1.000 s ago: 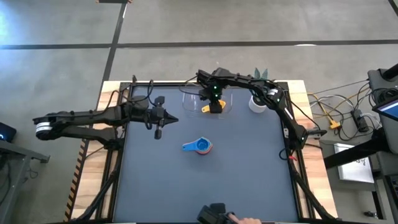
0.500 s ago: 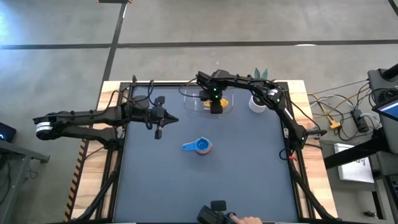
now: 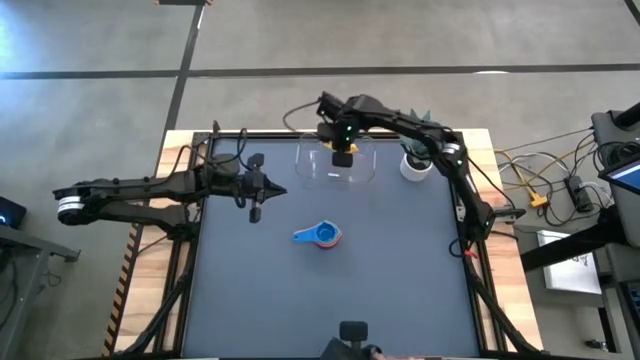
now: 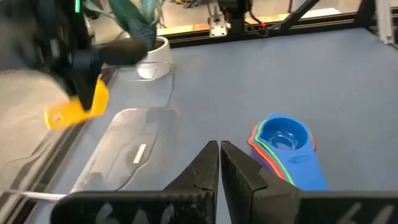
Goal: Nest measuring cups in basket
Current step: Stack the yellow measuring cup on top of the blue measuring cup
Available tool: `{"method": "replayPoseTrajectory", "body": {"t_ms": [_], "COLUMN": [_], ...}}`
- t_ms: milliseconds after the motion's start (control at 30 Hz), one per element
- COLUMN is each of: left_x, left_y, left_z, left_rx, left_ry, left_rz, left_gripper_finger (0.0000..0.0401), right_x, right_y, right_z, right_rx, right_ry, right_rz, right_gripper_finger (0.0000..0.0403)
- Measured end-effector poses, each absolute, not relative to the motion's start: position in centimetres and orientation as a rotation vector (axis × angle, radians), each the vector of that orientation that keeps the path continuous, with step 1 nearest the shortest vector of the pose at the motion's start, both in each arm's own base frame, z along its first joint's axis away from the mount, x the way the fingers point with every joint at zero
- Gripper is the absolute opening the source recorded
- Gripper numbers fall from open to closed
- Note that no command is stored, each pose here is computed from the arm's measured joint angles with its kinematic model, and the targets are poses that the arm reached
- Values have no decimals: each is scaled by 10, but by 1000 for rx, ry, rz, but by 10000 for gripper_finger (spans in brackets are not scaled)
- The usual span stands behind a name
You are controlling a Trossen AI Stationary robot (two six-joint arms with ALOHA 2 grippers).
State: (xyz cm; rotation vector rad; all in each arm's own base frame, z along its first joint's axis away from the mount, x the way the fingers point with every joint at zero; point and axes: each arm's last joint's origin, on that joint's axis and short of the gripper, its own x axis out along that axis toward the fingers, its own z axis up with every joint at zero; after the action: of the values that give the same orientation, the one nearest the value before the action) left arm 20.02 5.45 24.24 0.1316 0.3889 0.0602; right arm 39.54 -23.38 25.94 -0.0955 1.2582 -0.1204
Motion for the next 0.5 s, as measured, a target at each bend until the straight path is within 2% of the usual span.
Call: {"method": "replayPoseTrajectory", "body": {"t_ms": [133, 267, 500], "left_x": [196, 188, 168], "left_y": [54, 53, 48], "left_z": [246, 253, 266], "left_rx": [144, 167, 180], "left_ry": [382, 357, 312], "left_rz": [82, 88, 108], "left_gripper_finger": [0, 0, 0], "right_x": [384, 381, 402], "right_y": [-220, -196, -135], "right_z": [303, 335, 339], "right_rx": [-36, 71, 140], "right_ry": [1093, 909, 803], "right_rz": [-66, 94, 402], "right_gripper_finger": [8, 8, 8]}}
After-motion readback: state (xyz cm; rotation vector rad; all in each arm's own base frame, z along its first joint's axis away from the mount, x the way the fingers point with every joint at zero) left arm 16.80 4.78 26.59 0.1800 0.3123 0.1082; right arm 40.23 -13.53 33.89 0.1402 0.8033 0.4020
